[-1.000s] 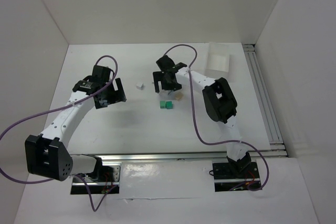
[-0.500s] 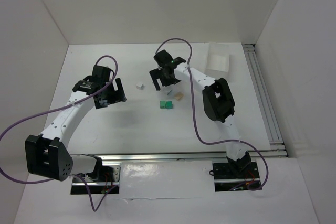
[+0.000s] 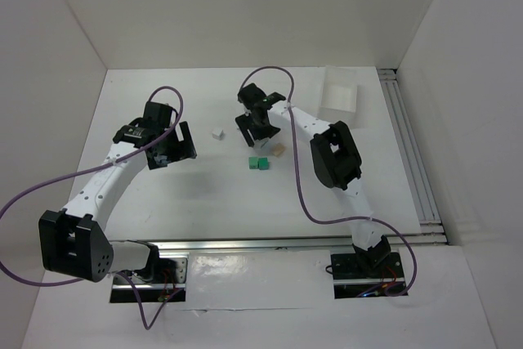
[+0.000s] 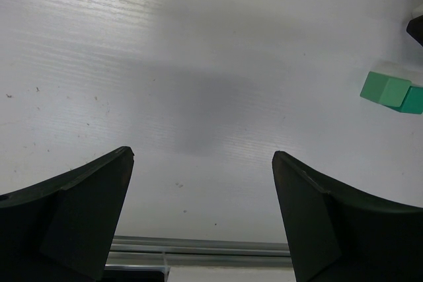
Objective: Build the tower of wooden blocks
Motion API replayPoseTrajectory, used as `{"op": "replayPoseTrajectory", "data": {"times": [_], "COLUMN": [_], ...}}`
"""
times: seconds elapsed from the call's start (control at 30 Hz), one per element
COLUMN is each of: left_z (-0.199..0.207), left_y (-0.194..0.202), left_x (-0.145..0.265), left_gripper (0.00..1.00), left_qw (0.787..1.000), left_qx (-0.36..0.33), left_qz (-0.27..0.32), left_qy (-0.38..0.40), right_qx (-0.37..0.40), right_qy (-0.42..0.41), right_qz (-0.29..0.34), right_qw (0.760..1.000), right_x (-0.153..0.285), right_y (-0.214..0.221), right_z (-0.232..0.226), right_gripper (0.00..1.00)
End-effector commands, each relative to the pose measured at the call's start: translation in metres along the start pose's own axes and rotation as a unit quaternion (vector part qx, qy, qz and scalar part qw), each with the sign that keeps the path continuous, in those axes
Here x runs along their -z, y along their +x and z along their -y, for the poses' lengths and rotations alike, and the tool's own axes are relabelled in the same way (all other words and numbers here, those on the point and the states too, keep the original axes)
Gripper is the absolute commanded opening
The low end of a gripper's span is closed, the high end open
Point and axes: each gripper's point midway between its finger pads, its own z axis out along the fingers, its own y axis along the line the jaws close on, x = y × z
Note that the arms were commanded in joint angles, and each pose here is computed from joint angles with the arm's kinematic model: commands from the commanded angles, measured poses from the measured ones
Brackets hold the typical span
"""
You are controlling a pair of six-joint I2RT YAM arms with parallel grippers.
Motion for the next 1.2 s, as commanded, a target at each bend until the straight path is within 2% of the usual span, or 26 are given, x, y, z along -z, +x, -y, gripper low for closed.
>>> {"op": "replayPoseTrajectory", "data": {"times": [0.0,0.17,0.23,0.27,0.4,0.47,0.63,0.83,1.03,1.17], "left_z": [0.006,0.006,0.006,0.006,0.005,0.005,0.005,0.005,0.006,0.005], "left_y": [-0.011,-0.011,-0.011,-0.011,-0.008,-0.008,-0.008,-0.008,-0.007,-0.008], "left_x": [0.005,0.005,0.005,0.005,0.003,0.003,0.003,0.003,0.003,0.003], "left_gripper": [1.0,1.0,1.0,1.0,1.0,1.0,1.0,1.0,1.0,1.0], "left_qw": [1.0,1.0,1.0,1.0,1.0,1.0,1.0,1.0,1.0,1.0], "left_qx": [-0.002,-0.002,-0.002,-0.002,-0.003,-0.003,-0.007,-0.003,-0.003,-0.003], "left_qz": [0.017,0.017,0.017,0.017,0.013,0.013,0.013,0.013,0.01,0.013], "left_qy": [0.009,0.009,0.009,0.009,0.007,0.007,0.007,0.007,0.011,0.007], "right_qx": [0.007,-0.002,-0.006,-0.006,-0.012,-0.017,-0.087,-0.218,-0.269,-0.265], "right_qy": [-0.007,-0.004,-0.004,-0.004,-0.001,0.008,0.028,0.027,0.038,0.026], "right_qz": [0.008,0.003,0.003,0.003,0.012,0.02,0.065,0.13,0.147,0.144], "right_qw": [1.0,1.0,1.0,1.0,1.0,1.0,0.994,0.967,0.951,0.953], "right_x": [-0.002,-0.01,-0.01,-0.01,-0.008,0.0,0.026,0.061,0.08,0.082], "right_y": [-0.007,-0.005,-0.005,-0.005,-0.009,-0.012,-0.032,-0.038,-0.013,0.0], "right_z": [-0.002,0.002,0.001,0.001,0.002,0.006,0.012,0.007,-0.012,-0.03], "right_gripper": [0.75,0.62,0.62,0.55,0.53,0.49,0.49,0.49,0.49,0.49]}}
